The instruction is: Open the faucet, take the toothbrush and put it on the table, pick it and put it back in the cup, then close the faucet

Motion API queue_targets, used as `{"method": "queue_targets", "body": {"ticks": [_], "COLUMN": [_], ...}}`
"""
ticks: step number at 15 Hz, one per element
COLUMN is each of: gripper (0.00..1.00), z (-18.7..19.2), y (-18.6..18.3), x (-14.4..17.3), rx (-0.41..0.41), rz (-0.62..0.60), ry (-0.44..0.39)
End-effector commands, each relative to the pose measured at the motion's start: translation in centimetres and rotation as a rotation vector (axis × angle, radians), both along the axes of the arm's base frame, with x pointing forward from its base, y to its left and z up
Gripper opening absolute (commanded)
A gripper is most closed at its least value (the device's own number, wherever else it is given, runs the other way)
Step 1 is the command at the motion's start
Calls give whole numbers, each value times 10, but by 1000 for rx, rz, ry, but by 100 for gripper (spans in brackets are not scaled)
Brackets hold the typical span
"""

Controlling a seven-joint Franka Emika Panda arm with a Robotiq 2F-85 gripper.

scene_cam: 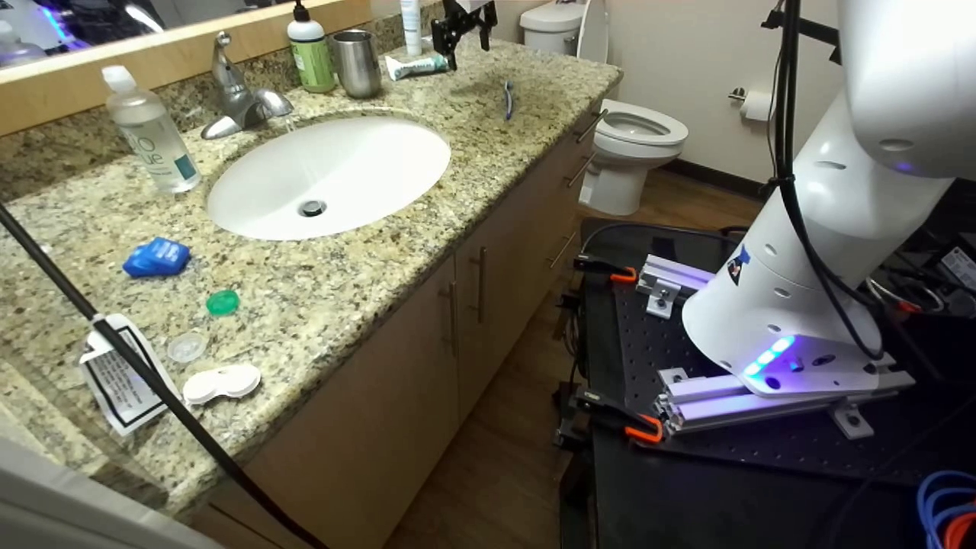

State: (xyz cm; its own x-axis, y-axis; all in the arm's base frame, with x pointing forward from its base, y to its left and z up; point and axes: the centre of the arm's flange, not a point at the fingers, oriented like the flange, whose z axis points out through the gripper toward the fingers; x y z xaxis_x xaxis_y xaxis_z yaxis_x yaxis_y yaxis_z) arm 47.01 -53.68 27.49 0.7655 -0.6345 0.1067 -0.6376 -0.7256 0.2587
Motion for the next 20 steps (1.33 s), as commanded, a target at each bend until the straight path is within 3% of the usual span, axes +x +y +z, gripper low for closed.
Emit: {"method": "queue_targets", "body": {"ticks": [1,2,4,6,10,11,15,16,17,20], "gripper": [100,100,100,100,100,100,100,100,100,100], "z": [-3,-1,-2,-7,-15,44,107,122,99,127], "y": [-2,-4,-5,0,9,-48,-95,-103,-69,-83], "x": [-4,-6,-6,-5,5,3,-6,-10,-25,-32], "rx": [-91,-118,-104,-27,72,96,111,96,89,80], "rz": [-101,-91,-215,-309,-497,-550,-753,-812,-723,-788], "ry": [-74,-46,-109,-134,-263,-280,-364,-374,-354,-380]}}
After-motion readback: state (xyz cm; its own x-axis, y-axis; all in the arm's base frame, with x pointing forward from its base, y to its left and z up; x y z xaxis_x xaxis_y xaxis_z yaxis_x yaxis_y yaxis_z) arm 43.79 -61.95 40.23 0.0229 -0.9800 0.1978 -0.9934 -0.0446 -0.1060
